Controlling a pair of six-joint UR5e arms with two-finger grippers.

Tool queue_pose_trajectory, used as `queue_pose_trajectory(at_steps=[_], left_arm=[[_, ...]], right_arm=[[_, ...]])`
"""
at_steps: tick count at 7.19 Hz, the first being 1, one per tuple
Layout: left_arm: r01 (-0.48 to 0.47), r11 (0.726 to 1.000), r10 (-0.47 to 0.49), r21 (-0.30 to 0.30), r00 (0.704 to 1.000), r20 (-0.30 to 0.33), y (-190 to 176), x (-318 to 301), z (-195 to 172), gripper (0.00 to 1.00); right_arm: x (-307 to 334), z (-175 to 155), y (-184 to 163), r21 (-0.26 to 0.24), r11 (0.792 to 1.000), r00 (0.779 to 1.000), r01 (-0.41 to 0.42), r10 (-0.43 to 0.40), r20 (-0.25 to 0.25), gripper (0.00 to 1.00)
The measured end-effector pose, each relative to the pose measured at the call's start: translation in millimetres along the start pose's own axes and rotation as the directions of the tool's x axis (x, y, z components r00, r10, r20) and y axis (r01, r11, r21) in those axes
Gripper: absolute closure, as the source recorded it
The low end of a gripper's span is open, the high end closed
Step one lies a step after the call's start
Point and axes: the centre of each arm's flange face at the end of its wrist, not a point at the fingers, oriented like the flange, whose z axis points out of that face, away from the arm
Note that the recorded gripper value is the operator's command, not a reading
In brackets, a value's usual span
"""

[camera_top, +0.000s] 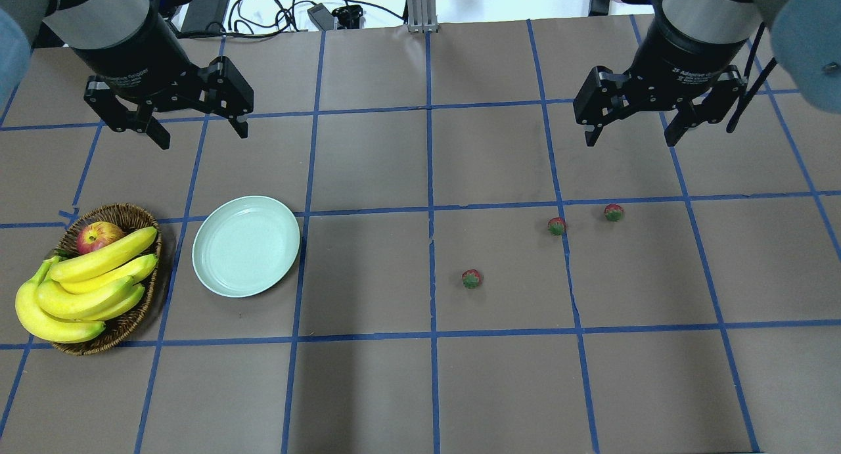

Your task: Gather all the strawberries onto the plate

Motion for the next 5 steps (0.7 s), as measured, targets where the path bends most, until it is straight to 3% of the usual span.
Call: queue_pose_trajectory(at_steps=[5], left_arm=[[0.000,1.000,0.000,0.003,1.000,0.000,1.7,-0.2,-1.3,0.00]], right_arm=[[-0.6,-0.1,0.4,-0.001,1.000,1.000,0.001,-0.001,0.000,0.00]])
